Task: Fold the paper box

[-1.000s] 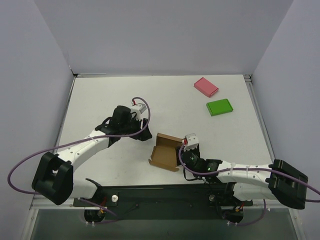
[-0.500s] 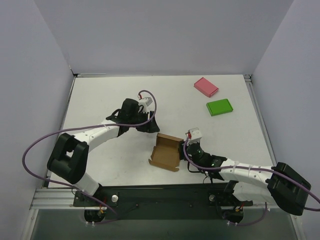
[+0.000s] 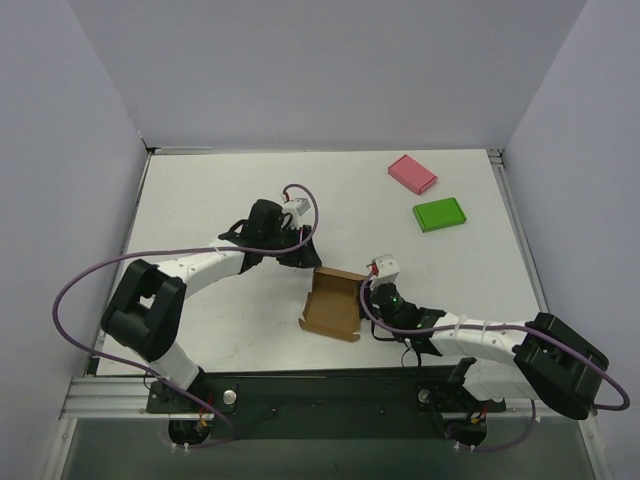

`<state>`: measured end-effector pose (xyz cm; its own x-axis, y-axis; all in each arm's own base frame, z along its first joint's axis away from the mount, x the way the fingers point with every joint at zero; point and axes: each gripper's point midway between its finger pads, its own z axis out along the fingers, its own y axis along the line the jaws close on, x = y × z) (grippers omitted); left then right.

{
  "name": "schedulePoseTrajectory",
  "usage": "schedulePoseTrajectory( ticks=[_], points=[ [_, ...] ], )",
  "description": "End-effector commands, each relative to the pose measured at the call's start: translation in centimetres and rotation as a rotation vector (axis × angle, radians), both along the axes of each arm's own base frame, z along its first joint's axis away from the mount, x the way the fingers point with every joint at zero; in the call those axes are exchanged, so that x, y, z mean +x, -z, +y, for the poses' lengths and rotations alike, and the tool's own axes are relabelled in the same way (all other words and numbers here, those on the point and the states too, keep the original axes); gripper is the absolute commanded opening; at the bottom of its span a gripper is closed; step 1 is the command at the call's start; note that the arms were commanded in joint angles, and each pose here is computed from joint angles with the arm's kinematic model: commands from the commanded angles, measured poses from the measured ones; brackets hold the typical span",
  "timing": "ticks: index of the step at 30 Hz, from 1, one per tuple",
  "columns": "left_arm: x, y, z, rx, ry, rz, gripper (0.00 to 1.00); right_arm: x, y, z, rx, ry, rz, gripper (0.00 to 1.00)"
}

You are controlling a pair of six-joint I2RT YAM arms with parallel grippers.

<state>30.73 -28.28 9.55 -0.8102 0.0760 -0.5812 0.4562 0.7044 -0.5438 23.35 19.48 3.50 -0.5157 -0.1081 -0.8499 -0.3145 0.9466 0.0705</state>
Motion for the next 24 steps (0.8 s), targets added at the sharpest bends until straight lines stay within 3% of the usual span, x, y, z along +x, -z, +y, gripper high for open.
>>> schedulePoseTrajectory(
  ticks=[1,8,16,24],
  points=[
    [0.8,-0.9,-1.2,-0.044,0.023,-0.038,0.53,1.2,-1.4,1.3,0.043,-0.006,-0.042,0.36],
    [0.9,-0.8,-1.4,-0.058,0.027,-0.050,0.48,1.9,-1.8,1.5,0.045,0.001,-0.068,0.34],
    [0.7,-1.4,-1.7,-0.077,0.052,-0.071,0.49,2.3,-2.3,1.1,0.052,-0.007,-0.087,0.40],
    [1.3,-2.4,-1.2,-0.046,0.034,-0.118,0.63,2.4,-2.6,1.2,0.038,-0.056,-0.102,0.42]
  ],
)
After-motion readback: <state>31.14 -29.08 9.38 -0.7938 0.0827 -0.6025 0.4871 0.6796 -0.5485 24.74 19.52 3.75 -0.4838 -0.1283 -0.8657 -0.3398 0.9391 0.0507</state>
